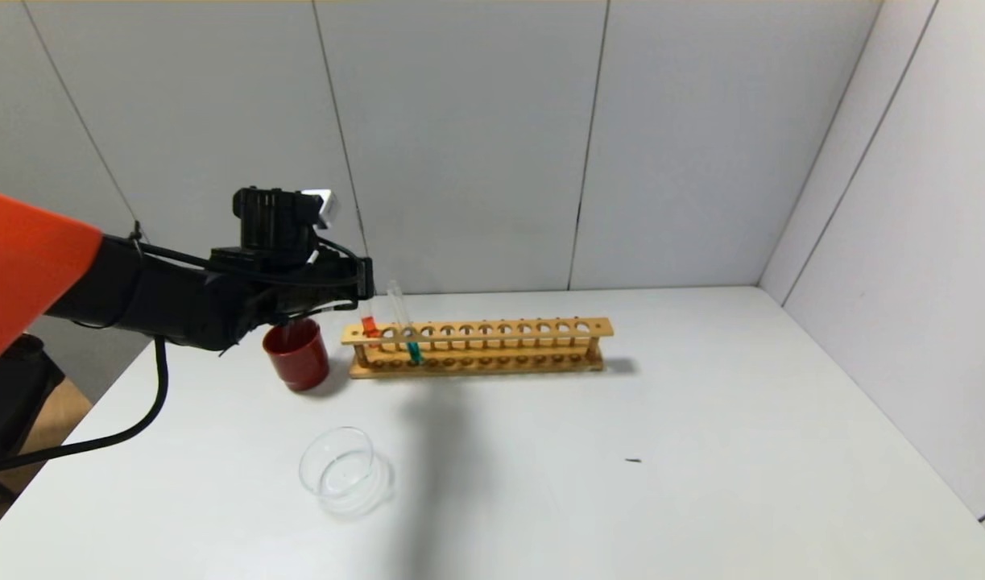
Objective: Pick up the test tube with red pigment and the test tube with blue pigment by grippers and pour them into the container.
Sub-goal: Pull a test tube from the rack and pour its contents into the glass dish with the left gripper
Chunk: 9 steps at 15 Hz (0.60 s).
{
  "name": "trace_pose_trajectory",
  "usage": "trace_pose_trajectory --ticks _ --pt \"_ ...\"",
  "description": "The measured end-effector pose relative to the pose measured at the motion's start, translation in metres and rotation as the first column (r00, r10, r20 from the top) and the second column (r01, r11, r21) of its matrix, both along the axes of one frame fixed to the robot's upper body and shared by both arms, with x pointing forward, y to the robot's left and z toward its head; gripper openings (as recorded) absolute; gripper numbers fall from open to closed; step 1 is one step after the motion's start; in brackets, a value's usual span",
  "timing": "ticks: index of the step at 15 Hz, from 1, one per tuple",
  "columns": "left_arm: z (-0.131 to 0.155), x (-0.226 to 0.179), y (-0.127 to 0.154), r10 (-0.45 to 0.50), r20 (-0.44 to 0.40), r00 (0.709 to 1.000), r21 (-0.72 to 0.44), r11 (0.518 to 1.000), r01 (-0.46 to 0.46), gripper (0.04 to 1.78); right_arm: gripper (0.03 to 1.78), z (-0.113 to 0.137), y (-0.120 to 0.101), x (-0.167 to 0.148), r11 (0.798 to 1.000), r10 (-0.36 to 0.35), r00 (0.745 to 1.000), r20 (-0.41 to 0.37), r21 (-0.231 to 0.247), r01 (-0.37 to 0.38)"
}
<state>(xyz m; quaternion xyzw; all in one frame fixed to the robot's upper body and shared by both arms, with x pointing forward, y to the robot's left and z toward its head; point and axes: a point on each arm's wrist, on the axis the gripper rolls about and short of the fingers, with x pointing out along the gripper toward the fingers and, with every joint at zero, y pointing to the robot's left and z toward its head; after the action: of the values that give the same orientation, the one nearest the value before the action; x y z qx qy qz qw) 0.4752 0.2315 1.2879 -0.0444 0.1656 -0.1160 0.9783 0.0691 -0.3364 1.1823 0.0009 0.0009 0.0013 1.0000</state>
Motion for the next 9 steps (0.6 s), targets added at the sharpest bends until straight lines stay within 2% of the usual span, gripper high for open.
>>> trace_pose_trajectory --ticks 4,7,9 --pt "0.063 -0.029 0.007 -0.014 0.090 0.996 0.010 1.000 0.013 0.33 1.75 0.000 0.000 0.000 1.000 0.000 1.000 0.000 0.000 0.000" --pt "0.107 -0.068 0.017 -0.029 0.159 0.987 0.043 0.999 0.022 0.33 1.75 0.000 0.000 0.000 1.000 0.000 1.000 0.000 0.000 0.000" --pt "0.122 -0.098 0.026 -0.041 0.178 0.983 0.088 0.996 0.026 0.33 1.75 0.000 0.000 0.000 1.000 0.000 1.000 0.000 0.000 0.000"
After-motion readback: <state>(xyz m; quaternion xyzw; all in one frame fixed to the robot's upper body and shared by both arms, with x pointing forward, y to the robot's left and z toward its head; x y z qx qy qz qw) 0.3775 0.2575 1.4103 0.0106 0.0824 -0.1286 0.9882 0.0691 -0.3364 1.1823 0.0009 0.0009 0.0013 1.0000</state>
